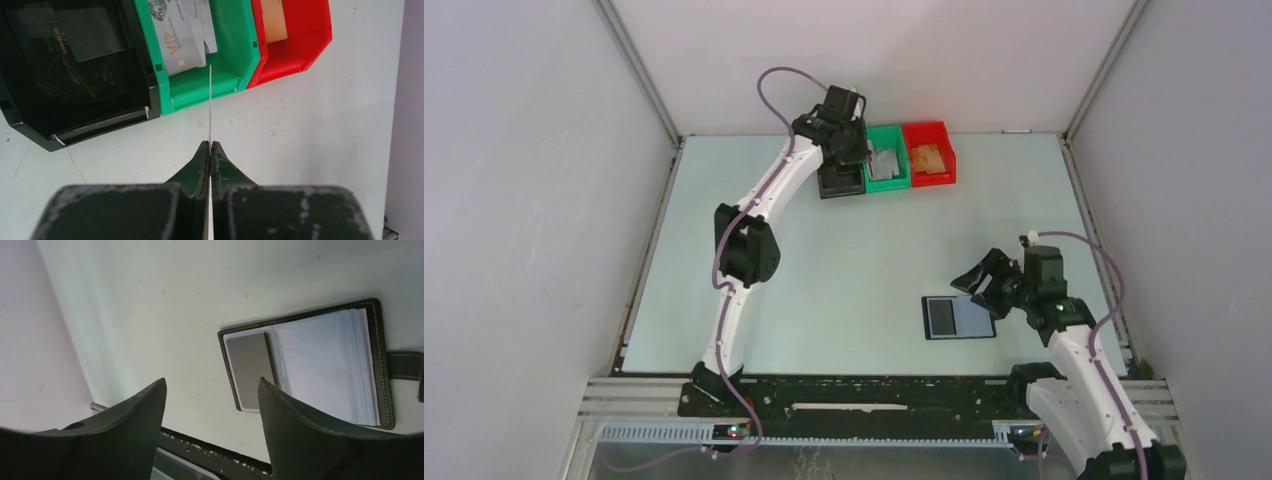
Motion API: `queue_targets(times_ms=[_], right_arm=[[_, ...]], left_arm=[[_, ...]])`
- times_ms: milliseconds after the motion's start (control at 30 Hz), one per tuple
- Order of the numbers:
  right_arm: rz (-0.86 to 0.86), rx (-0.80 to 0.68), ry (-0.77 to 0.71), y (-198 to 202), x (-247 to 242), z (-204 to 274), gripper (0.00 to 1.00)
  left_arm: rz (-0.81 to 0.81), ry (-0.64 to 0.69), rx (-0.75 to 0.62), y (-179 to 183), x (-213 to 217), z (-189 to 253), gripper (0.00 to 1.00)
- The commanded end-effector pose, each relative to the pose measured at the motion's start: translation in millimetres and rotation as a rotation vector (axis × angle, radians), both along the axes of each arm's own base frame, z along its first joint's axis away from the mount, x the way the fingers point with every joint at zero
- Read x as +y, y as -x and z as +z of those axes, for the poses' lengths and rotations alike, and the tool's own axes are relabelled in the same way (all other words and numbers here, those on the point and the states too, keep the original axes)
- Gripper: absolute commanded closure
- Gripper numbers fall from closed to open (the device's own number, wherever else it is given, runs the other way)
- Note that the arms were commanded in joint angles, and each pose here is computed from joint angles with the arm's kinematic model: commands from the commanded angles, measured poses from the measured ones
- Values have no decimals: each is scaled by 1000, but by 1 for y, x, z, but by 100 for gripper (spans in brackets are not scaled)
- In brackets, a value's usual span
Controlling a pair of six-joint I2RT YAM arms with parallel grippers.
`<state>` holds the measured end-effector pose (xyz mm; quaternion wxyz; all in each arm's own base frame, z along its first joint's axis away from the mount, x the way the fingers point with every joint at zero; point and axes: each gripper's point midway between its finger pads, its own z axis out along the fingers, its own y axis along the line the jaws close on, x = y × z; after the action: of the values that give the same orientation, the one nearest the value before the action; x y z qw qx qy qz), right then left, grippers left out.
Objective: Take the credit cards out of the card holder
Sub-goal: Move the storage box to the center of the board.
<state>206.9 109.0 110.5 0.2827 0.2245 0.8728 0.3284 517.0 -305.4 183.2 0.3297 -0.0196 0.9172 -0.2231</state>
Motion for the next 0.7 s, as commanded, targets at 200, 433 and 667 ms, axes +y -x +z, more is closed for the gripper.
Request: queue_targets(times_ms=[200, 433, 667], right_arm=[[-72, -50, 241, -44, -9, 19, 25], [-109, -88, 254, -57, -11, 30, 25], [-190, -151, 363, -107, -26, 56, 26]], left_arm=[[11, 80, -128, -24, -17, 24, 100], [15, 168, -153, -42, -34, 17, 100], [-36, 211, -120, -28, -36, 21, 100]])
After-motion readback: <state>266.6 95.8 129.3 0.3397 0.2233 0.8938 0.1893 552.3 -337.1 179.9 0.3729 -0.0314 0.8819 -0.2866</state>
